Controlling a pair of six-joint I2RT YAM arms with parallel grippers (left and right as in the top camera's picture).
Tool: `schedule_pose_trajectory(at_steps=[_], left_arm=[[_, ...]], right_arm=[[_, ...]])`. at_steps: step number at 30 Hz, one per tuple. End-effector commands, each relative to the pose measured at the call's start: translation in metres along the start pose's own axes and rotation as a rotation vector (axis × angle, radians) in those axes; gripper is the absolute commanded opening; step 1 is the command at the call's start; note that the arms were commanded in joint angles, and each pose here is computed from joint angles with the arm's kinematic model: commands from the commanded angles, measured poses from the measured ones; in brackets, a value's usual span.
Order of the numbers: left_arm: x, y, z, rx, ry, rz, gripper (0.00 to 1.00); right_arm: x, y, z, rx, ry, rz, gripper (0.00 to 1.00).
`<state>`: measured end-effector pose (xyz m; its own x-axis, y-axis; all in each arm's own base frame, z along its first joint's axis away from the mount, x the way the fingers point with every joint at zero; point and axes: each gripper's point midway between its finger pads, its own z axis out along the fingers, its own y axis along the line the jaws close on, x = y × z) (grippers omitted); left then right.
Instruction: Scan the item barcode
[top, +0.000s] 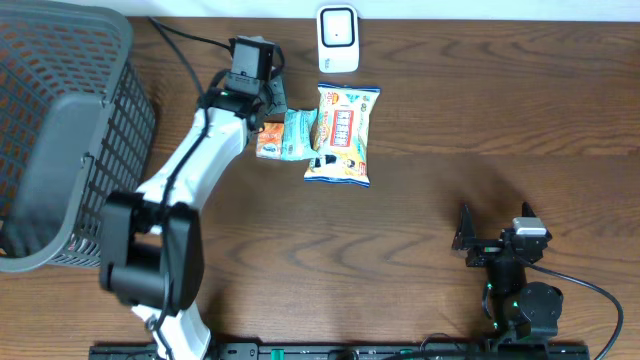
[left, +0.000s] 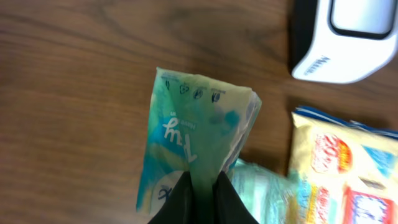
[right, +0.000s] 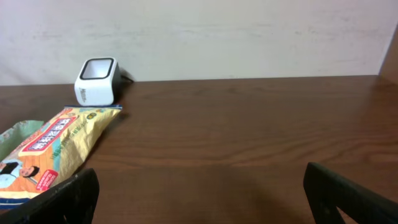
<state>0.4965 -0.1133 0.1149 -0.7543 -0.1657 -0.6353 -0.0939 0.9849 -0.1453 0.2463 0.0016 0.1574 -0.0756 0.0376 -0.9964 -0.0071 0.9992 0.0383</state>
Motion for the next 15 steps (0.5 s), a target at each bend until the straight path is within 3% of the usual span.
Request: schedule_pose_trajectory(at_steps=[1, 8, 15], left_arm=[[0.004, 0.004, 0.021, -0.028, -0.013, 0.011, 0.07], [0.005, 0.0, 0.049, -0.014, -0.045, -0.036, 0.07], [0.042, 0.005, 0.07, -0.048, 0.063, -0.061, 0.08]], right_arm=[[0.001, -0.001, 0.0, 0.006, -0.001, 0.007, 0.99], [0.001, -0.001, 0.0, 0.006, -0.001, 0.007, 0.99], [0.001, -0.001, 0.0, 0.006, -0.001, 0.007, 0.99]])
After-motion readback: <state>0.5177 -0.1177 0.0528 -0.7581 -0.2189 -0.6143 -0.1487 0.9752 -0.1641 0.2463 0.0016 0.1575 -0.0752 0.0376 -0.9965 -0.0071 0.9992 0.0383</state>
